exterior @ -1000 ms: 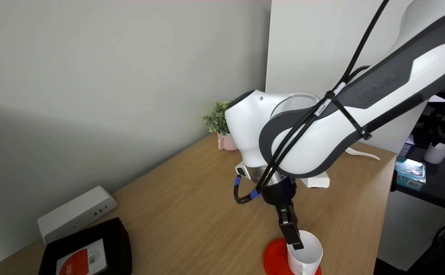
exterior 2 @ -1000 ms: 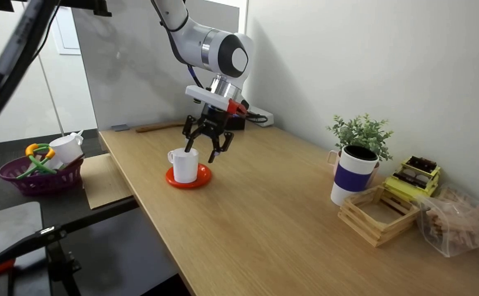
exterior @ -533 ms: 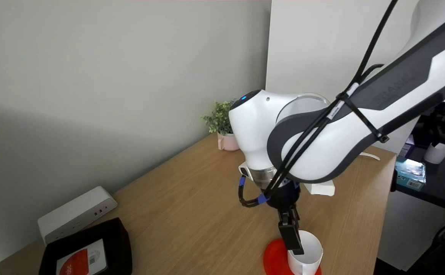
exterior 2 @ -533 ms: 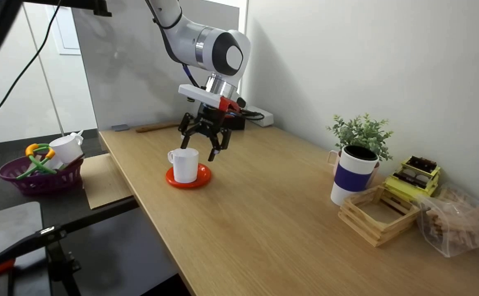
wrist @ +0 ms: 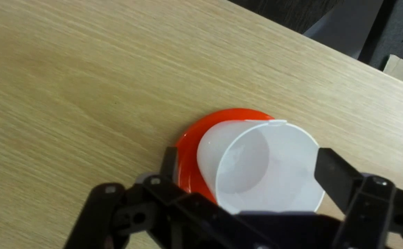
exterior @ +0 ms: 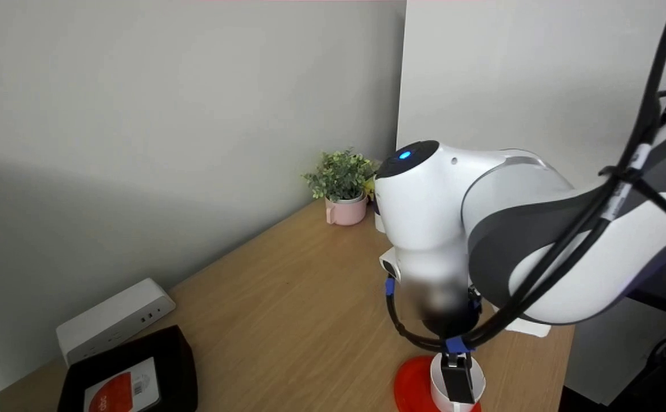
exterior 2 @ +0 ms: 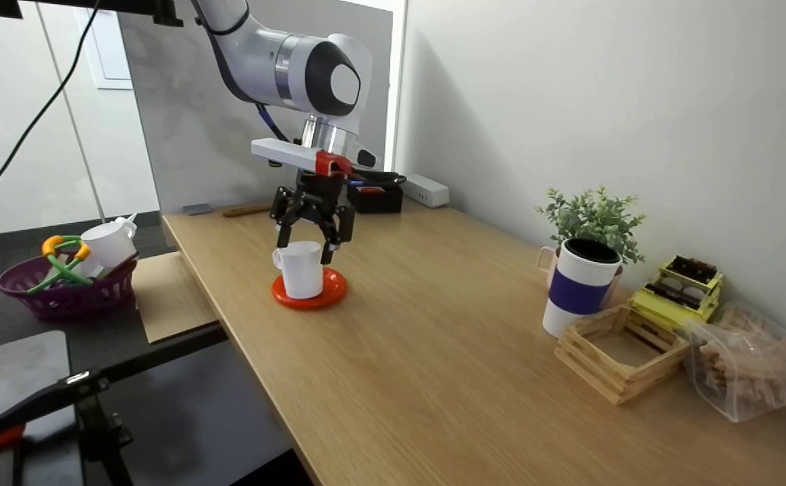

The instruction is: Put the mug on the plate

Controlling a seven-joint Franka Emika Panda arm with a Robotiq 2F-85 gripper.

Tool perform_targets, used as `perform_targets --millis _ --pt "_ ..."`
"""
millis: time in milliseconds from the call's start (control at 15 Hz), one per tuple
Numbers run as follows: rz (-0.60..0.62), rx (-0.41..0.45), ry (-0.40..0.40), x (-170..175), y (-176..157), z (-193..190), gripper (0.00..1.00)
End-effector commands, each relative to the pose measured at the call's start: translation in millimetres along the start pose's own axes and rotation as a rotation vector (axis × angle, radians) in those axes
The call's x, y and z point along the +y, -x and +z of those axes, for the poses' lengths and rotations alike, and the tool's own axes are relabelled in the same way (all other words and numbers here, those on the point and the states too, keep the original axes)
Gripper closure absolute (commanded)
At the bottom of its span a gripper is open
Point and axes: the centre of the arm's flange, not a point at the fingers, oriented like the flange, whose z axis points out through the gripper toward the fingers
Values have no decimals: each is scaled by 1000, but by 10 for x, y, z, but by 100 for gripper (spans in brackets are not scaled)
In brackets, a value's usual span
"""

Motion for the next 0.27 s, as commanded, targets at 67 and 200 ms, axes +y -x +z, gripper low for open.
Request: perform_targets --millis 67,200 --pt "18 8 5 -30 68 -12 0" --pt "22 8 7 -19 95 -23 0"
